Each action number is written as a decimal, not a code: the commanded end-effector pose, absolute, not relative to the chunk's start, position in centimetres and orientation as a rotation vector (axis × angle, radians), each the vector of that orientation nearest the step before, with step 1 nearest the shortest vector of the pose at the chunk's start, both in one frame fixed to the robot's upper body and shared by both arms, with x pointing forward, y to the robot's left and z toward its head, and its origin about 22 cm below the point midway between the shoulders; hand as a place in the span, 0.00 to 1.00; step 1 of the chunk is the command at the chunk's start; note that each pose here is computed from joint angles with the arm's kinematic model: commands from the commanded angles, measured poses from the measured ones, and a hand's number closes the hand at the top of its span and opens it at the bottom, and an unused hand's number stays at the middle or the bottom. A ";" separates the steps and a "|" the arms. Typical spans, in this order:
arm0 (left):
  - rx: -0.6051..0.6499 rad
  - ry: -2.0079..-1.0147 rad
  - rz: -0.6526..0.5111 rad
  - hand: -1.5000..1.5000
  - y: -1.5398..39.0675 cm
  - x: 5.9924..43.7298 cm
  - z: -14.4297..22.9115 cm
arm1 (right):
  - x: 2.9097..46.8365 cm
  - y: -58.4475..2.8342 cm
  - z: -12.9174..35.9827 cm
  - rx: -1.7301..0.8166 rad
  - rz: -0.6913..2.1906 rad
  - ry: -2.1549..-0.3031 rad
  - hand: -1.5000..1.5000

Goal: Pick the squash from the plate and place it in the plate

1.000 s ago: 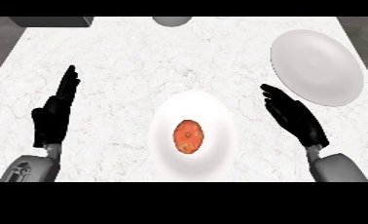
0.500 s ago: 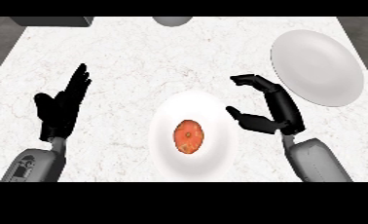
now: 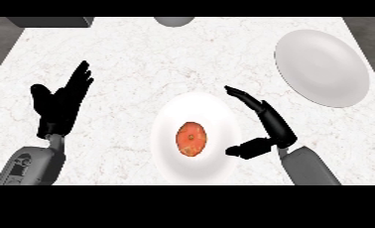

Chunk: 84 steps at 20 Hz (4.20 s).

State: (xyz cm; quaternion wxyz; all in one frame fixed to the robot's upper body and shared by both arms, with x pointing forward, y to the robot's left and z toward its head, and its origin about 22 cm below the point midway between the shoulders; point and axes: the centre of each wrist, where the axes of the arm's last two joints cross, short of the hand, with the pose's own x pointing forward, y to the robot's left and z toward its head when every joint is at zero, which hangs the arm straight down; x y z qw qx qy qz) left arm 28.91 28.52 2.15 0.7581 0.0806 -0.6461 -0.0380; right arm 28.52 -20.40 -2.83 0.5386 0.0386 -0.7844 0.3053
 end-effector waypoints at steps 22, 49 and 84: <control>0.169 -1.399 -0.096 0.50 28.7 28.1 1.4 | 27.1 -13.2 2.7 -0.201 1.339 -1.450 0.00; 0.152 -1.403 -0.089 0.50 29.4 28.1 3.6 | 30.1 -7.6 -1.2 -0.195 1.573 -1.244 0.00; 0.166 -1.406 -0.066 0.50 29.1 27.0 1.4 | 32.8 -20.2 11.2 -1.118 0.681 -1.736 1.00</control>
